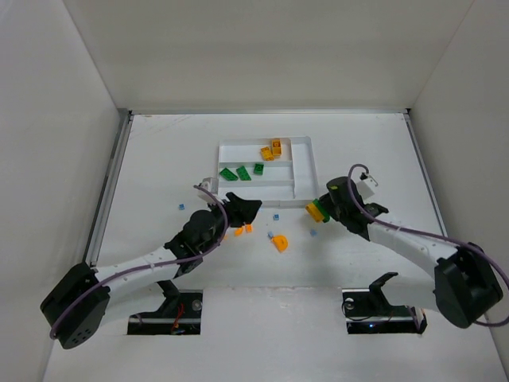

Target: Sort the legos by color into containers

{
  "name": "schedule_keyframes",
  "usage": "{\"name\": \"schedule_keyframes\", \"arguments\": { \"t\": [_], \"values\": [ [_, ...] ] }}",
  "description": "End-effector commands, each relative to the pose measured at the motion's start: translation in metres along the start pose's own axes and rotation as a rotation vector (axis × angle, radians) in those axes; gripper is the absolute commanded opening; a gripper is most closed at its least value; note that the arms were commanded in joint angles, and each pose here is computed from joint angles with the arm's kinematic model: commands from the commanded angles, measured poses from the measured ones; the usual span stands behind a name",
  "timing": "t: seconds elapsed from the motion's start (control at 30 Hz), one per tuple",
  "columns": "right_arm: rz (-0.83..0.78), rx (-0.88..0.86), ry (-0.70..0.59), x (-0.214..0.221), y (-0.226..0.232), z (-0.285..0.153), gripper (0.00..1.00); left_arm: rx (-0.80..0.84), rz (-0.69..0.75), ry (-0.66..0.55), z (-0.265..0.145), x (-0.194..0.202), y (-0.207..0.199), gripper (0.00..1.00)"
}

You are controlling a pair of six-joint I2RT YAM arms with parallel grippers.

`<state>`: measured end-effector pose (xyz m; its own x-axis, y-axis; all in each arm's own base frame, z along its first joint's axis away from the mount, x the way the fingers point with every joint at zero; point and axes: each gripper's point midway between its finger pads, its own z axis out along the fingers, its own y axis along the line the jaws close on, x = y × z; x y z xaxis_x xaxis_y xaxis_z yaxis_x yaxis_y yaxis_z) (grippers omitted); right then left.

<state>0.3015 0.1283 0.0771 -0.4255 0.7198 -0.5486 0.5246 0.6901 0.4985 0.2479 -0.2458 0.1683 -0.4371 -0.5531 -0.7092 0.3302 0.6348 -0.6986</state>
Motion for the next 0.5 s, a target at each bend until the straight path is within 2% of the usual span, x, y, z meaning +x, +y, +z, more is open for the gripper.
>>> {"name": "schedule_keyframes", "arguments": {
  "t": [0.0, 0.23, 0.47],
  "values": [
    [0.029, -0.105, -0.025, -0.015, 0.019, -0.022, 0.29, 0.111, -0.003, 0.002, 0.004, -0.007, -0.036, 0.57],
    [0.037, -0.334, 0.041, -0.017, 0.076, -0.059, 0.29, 0.202, 0.010, 0.058, 0.006, 0.019, -0.063, 0.60],
    [0.031, -0.488, 0.134, 0.002, 0.122, -0.073, 0.29, 0.259, 0.023, 0.037, 0.004, 0.029, -0.085, 0.65]
  ]
}}
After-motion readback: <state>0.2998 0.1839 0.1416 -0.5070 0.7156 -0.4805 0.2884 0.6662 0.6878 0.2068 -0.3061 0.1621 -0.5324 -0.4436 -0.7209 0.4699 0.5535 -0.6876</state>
